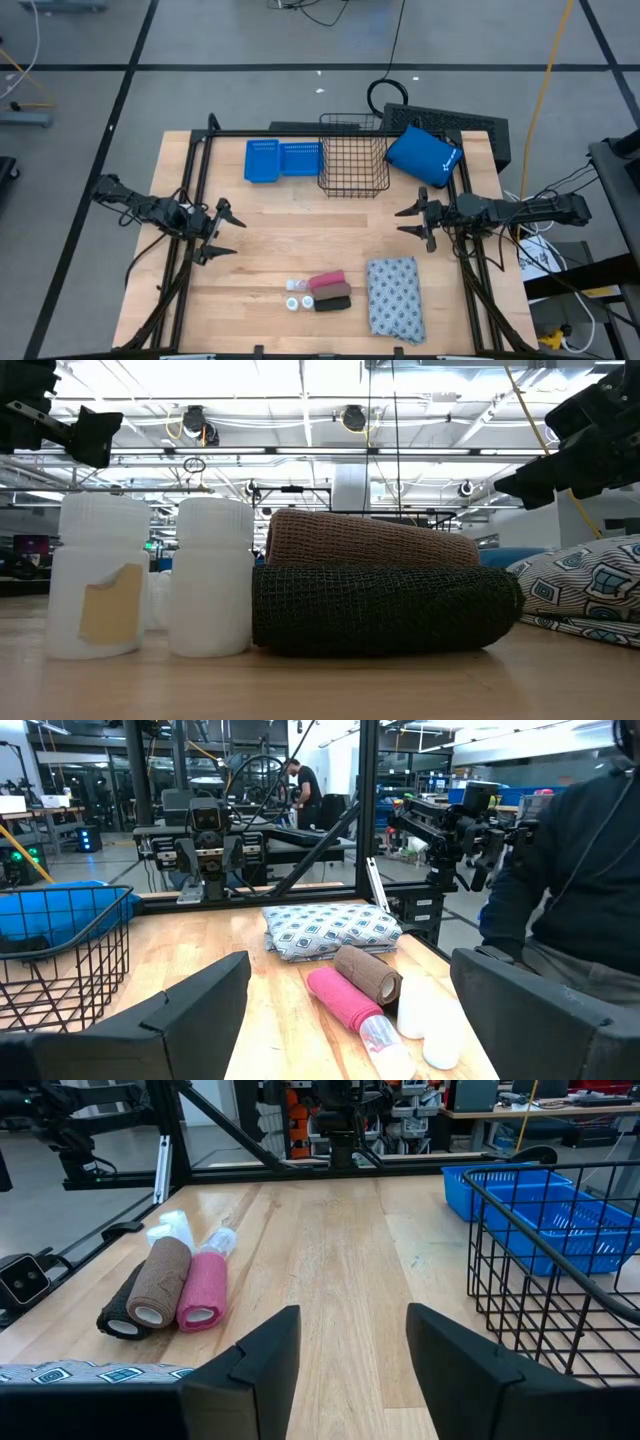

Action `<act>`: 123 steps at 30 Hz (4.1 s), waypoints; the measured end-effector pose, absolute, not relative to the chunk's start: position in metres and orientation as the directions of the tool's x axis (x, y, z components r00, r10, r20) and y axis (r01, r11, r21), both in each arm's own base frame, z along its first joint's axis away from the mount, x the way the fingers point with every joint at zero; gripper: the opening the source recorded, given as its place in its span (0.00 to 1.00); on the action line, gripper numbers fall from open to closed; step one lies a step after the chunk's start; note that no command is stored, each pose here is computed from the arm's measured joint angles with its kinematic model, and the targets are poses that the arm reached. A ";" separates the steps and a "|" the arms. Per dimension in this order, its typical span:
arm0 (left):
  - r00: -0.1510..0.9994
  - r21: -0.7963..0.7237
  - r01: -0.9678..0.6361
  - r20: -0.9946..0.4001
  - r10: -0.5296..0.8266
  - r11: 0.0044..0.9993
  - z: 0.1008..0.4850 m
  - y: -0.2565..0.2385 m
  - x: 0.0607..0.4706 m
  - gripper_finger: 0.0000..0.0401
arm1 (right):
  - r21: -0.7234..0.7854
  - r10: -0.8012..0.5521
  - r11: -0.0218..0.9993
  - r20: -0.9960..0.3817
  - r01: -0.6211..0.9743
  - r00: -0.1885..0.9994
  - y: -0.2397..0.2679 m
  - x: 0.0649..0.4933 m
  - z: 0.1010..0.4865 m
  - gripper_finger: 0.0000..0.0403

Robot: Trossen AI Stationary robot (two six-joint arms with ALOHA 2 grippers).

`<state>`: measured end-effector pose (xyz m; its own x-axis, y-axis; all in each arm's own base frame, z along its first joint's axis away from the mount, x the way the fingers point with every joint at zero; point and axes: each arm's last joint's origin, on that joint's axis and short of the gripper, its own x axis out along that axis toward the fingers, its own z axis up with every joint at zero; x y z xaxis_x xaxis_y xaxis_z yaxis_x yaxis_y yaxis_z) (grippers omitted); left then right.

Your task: Pick & Place Medicine items

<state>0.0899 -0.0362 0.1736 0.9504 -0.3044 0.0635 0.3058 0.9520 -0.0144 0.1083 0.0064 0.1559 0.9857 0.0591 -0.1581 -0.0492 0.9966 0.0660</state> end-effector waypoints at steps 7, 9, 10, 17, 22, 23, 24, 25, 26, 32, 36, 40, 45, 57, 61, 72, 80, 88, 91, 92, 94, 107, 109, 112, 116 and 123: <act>0.950 -0.014 0.306 0.064 -0.304 0.952 0.174 -0.036 0.090 0.88 | 0.066 0.059 0.997 -0.158 -0.050 0.986 0.006 0.108 0.156 0.43; 0.951 -0.014 0.306 0.064 -0.304 0.952 0.174 -0.036 0.090 0.88 | 0.066 0.059 0.997 -0.158 -0.049 0.986 0.006 0.108 0.156 0.44; 0.950 -0.014 0.306 0.064 -0.304 0.952 0.174 -0.036 0.090 0.88 | 0.066 0.059 0.997 -0.158 -0.049 0.986 0.006 0.108 0.156 0.44; 0.957 0.046 0.275 0.079 -0.278 0.960 0.175 -0.035 0.090 0.88 | 0.066 0.059 0.997 -0.158 -0.049 0.986 0.006 0.108 0.156 0.43; 0.961 0.087 0.243 0.115 -0.252 0.966 0.179 -0.035 0.090 0.88 | 0.066 0.059 0.997 -0.158 -0.050 0.986 0.006 0.108 0.156 0.44; 0.960 0.070 0.246 0.118 -0.253 0.967 0.179 -0.035 0.090 0.88 | 0.066 0.059 0.997 -0.158 -0.049 0.986 0.006 0.108 0.156 0.44; 0.960 0.053 0.247 0.118 -0.252 0.967 0.179 -0.035 0.090 0.88 | 0.066 0.059 0.997 -0.158 -0.050 0.986 0.006 0.108 0.156 0.44; 0.961 0.036 0.250 0.118 -0.252 0.968 0.179 -0.035 0.090 0.88 | 0.066 0.059 0.997 -0.158 -0.050 0.986 0.006 0.108 0.156 0.43; 0.960 0.018 0.252 0.117 -0.253 0.967 0.179 -0.035 0.090 0.88 | 0.066 0.059 0.997 -0.158 -0.050 0.986 0.006 0.108 0.156 0.43; 0.959 -0.051 0.258 0.138 -0.249 0.965 0.181 -0.034 0.090 0.88 | 0.066 0.059 0.997 -0.158 -0.049 0.986 0.006 0.108 0.156 0.43; 0.955 -0.070 0.261 0.167 -0.247 0.963 0.184 -0.034 0.089 0.88 | 0.066 0.059 0.997 -0.158 -0.050 0.986 0.006 0.108 0.156 0.44; 0.955 -0.080 0.262 0.165 -0.246 0.962 0.184 -0.034 0.089 0.88 | 0.066 0.059 0.997 -0.158 -0.049 0.986 0.006 0.108 0.156 0.43; 0.956 -0.081 0.261 0.159 -0.247 0.962 0.183 -0.034 0.089 0.88 | 0.066 0.060 0.997 -0.158 -0.050 0.986 0.006 0.108 0.156 0.43; 0.980 -0.047 0.158 0.126 -0.151 0.986 0.181 -0.032 0.092 0.88 | 0.066 0.059 0.997 -0.158 -0.049 0.986 0.006 0.108 0.156 0.43; 0.993 -0.034 0.081 0.094 -0.077 0.996 0.178 -0.031 0.095 0.88 | 0.066 0.059 0.997 -0.158 -0.049 0.986 0.006 0.108 0.156 0.43; 0.983 -0.094 -0.051 0.171 0.067 0.994 0.187 -0.028 0.096 0.88 | 0.066 0.059 0.997 -0.158 -0.049 0.986 0.006 0.108 0.156 0.43; 0.975 -0.081 -0.082 0.201 0.097 0.993 0.190 -0.026 0.095 0.88 | -0.072 0.058 0.995 -0.158 -0.070 0.986 0.006 0.108 0.156 0.44; 0.974 -0.126 -0.078 0.200 0.102 0.989 0.190 -0.026 0.095 0.88 | -0.067 0.057 0.996 -0.043 -0.060 0.997 0.006 0.110 0.167 0.43; 0.975 -0.152 -0.072 0.198 0.102 0.986 0.190 -0.026 0.095 0.88 | 0.093 0.084 0.992 0.051 -0.089 0.995 0.007 0.110 0.176 0.44; 0.975 -0.159 -0.070 0.197 0.101 0.985 0.190 -0.026 0.095 0.88 | 0.173 0.093 0.979 0.080 -0.106 0.992 0.008 0.110 0.179 0.44; 0.976 -0.166 -0.069 0.194 0.101 0.984 0.190 -0.026 0.095 0.88 | 0.295 0.086 0.947 0.151 -0.128 0.985 0.007 0.109 0.186 0.44; 0.983 -0.155 -0.074 0.157 0.099 0.985 0.186 -0.027 0.096 0.88 | 0.194 0.099 0.968 0.281 -0.158 0.955 0.008 0.107 0.199 0.43; 0.985 -0.164 -0.073 0.141 0.097 0.984 0.184 -0.027 0.096 0.88 | 0.233 0.133 0.946 0.349 -0.223 0.928 0.011 0.106 0.205 0.43; 0.988 -0.159 -0.076 0.124 0.097 0.984 0.182 -0.027 0.096 0.88 | 0.261 0.195 0.908 0.432 -0.329 0.880 0.016 0.106 0.214 0.45; 0.989 -0.152 -0.078 0.112 0.096 0.985 0.181 -0.027 0.096 0.88 | 0.267 0.261 0.885 0.394 -0.381 0.882 0.028 0.116 0.221 0.51; 0.990 -0.151 -0.080 0.107 0.096 0.985 0.180 -0.027 0.096 0.88 | 0.258 0.386 0.863 0.218 -0.435 0.896 0.063 0.157 0.269 0.69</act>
<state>0.0965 -0.0270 0.1804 0.9896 0.0963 0.1069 -0.0796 0.9853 -0.1508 0.1573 0.0632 0.2693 0.8961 0.3864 0.2183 -0.4349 0.8628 0.2578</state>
